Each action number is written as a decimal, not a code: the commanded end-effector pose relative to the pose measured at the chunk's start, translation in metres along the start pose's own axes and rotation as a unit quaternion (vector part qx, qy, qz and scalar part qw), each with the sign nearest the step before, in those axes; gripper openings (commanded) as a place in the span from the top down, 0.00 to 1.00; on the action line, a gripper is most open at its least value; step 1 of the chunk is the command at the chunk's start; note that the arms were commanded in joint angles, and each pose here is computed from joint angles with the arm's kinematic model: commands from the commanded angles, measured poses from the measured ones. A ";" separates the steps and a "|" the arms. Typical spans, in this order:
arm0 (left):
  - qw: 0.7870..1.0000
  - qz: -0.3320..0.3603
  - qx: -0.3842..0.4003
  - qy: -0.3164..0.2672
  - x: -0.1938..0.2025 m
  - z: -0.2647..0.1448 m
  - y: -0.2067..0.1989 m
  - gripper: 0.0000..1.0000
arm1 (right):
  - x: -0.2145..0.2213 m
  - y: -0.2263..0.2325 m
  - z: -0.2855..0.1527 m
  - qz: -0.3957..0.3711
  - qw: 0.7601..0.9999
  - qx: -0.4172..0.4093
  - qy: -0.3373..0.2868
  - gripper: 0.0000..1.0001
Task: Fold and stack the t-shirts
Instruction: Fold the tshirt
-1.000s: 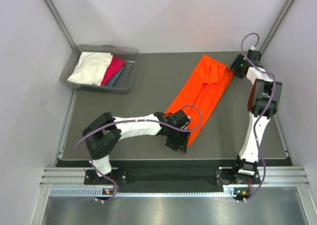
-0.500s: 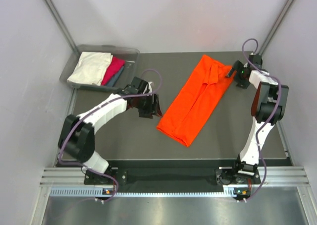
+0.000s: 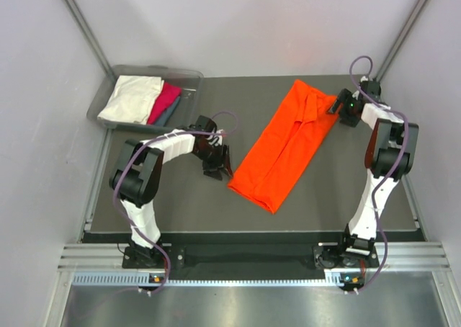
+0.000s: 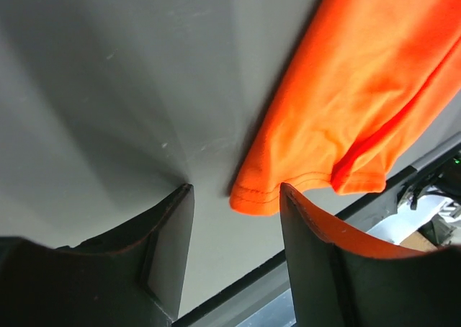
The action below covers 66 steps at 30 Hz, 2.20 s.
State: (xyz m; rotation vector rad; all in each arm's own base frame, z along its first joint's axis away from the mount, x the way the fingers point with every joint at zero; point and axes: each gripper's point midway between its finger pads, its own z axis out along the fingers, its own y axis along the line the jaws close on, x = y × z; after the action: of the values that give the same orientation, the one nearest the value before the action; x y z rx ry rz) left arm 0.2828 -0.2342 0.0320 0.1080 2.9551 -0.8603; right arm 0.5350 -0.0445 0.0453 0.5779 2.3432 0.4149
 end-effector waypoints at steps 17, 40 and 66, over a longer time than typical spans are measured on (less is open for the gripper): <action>1.000 -0.014 0.007 0.025 0.003 0.028 -0.005 0.80 | -0.017 0.004 0.038 -0.003 1.000 -0.021 0.000 0.48; 0.991 -0.112 -0.011 -0.078 0.059 0.003 0.005 1.00 | -0.028 0.135 0.073 0.030 0.991 -0.115 -0.055 0.85; 0.994 -0.025 -0.021 -0.102 0.075 -0.017 -0.035 0.52 | -0.052 0.152 0.023 -0.031 0.996 -0.051 -0.064 0.23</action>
State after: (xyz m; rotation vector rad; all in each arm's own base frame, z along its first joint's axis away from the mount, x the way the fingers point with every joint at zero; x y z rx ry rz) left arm 0.1996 -0.2582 0.0335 -0.1225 2.8335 -0.8003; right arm 0.6593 0.1056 0.0618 0.4866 2.1814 0.5866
